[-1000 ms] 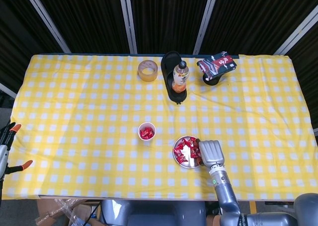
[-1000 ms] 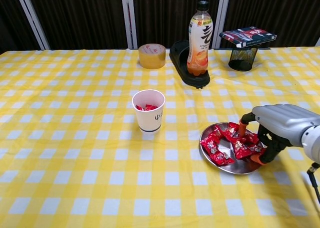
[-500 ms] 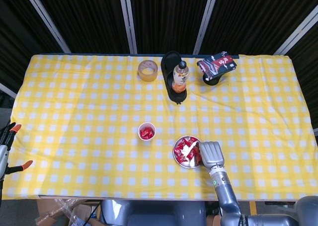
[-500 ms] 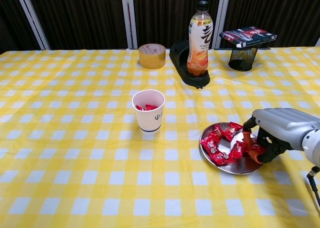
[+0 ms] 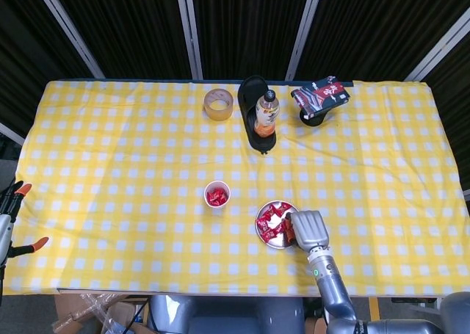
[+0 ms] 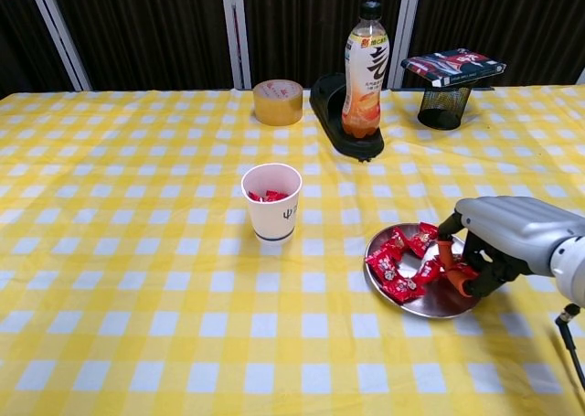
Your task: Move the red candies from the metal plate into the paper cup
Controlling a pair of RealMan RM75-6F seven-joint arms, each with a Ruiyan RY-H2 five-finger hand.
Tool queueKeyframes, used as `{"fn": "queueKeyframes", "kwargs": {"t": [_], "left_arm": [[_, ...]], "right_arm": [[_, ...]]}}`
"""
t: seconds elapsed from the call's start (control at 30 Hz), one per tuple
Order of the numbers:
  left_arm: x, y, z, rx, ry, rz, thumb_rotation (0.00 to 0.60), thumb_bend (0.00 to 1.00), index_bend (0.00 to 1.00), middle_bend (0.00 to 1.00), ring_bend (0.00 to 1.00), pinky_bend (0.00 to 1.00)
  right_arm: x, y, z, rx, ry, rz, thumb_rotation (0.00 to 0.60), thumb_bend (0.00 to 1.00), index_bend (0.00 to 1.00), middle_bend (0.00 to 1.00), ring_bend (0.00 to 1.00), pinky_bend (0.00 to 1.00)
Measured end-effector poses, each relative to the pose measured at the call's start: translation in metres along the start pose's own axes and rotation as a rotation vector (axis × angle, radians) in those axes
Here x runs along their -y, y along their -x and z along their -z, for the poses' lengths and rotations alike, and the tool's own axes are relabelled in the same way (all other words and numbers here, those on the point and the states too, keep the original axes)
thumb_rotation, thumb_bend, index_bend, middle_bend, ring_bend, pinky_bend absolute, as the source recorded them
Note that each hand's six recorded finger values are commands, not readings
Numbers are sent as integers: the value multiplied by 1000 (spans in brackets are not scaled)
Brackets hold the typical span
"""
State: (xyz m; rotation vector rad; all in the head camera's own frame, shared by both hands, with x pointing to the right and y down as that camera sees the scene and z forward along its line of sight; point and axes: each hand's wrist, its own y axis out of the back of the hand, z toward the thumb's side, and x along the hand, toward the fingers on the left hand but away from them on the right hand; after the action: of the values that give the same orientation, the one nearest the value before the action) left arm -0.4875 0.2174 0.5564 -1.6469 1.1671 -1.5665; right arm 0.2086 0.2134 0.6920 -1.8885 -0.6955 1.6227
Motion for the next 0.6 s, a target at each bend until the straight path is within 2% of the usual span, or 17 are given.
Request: {"fn": "queueKeyframes", "kwargs": {"t": [0.4,0.6], "left_arm": [[0,0,0,1,4,2,600,46,0,0,0,0],[0,-1,0,0,7,4,600,46,0,0,0,0]], "right_arm": [[-32,-14,-30,-89,27,53,600,541,578,886,902,897],[-53,-12,-39,-102,33,94,600,541,578,886,902,897]]}}
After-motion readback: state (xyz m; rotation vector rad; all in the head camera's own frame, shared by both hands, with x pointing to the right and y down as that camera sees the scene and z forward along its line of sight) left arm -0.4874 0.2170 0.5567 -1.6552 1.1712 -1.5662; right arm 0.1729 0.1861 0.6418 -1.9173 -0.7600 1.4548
